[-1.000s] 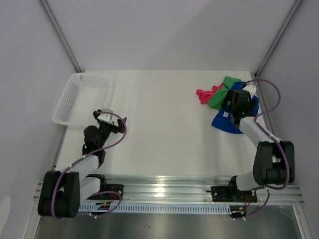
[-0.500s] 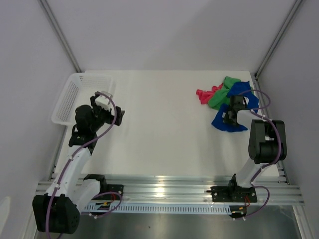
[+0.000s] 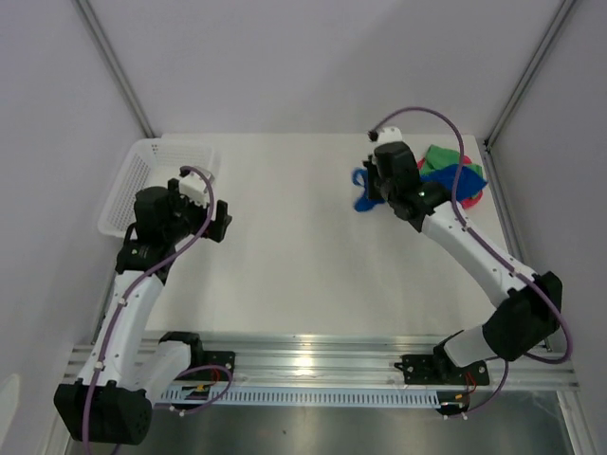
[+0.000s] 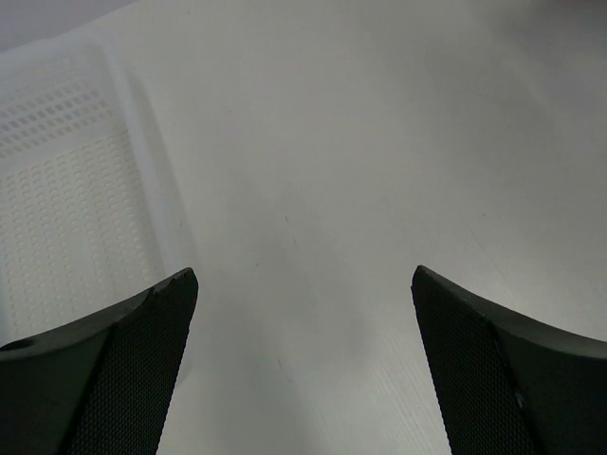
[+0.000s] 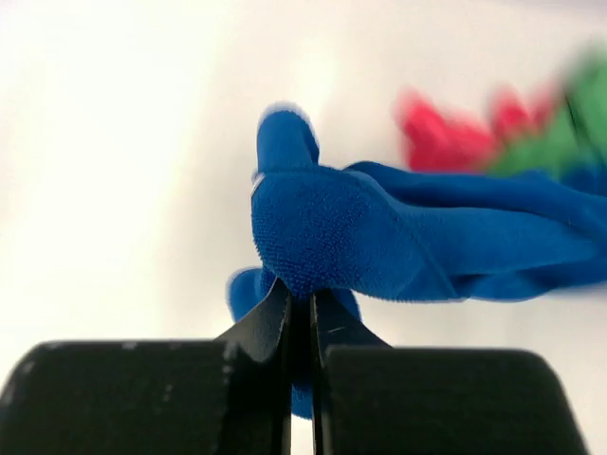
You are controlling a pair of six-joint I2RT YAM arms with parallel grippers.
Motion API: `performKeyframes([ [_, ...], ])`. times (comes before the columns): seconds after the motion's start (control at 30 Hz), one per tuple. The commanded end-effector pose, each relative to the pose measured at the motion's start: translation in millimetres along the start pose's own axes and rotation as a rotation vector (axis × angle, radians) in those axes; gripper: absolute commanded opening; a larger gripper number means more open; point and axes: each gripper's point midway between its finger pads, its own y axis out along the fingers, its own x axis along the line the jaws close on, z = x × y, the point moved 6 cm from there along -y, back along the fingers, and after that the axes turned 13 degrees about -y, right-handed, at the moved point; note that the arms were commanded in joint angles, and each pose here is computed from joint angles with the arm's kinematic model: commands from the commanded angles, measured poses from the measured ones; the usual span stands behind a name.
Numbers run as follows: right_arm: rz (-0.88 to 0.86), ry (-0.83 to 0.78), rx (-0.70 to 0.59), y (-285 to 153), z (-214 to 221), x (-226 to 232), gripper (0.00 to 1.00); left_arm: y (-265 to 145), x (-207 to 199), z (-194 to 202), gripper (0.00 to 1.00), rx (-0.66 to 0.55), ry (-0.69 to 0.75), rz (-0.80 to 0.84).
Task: Roll the towels
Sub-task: Move the towel to the center of the board
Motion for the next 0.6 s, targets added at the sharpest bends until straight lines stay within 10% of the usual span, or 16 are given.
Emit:
performKeyframes([
  [0.0, -0.125, -0.093, -0.36, -90.8, -105.1, 18.0, 0.0, -22.4, -10.1, -27.3, 0.98, -0.033, 0.028, 0.042],
  [0.27, -0.386, -0.096, -0.652, -142.6, -194.3, 62.0, 0.0, -46.1, -12.3, -57.0, 0.98, -0.09, 0.071, 0.012],
  [0.57, -0.542, -0.044, -0.347, -49.4, -98.1, 117.6, 0.04, -48.7, -9.6, -54.6, 0.98, -0.074, 0.113, 0.0],
])
